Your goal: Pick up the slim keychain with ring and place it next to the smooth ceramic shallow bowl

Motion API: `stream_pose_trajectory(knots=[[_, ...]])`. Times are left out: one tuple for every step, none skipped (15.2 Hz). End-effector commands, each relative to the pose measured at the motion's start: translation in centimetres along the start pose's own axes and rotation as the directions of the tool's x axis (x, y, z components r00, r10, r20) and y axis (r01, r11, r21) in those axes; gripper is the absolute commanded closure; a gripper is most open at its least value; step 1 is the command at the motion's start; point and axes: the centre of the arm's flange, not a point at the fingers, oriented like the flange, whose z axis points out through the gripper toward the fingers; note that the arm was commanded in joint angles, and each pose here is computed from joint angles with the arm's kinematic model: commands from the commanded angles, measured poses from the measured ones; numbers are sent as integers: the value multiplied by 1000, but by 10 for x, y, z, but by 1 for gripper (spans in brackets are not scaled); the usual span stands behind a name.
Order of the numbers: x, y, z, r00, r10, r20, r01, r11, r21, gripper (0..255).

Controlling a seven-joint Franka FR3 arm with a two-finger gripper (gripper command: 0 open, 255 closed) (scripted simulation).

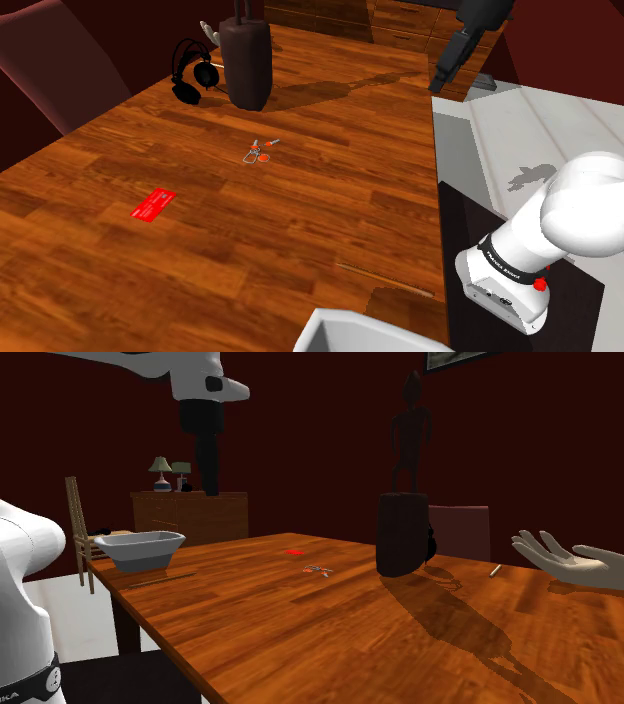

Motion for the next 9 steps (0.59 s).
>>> stream_pose_trajectory(knots=[[0, 0, 0, 1000, 0, 0, 0, 1000, 0, 0], [10, -6, 7, 1000, -4, 3, 4, 1000, -3, 0], [20, -13, 14, 1000, -8, 5, 8, 1000, -6, 0], [29, -19, 21, 1000, -11, 8, 12, 1000, -9, 0], [39, -26, 28, 1000, -15, 10, 15, 1000, -13, 0], [49, -32, 36, 1000, -19, 13, 19, 1000, -16, 0], [59, -39, 43, 1000, -23, 16, 23, 1000, -19, 0], [68, -45, 50, 999, -27, 18, 27, 999, -22, 0], [78, -52, 58, 999, -30, 21, 31, 999, -25, 0]])
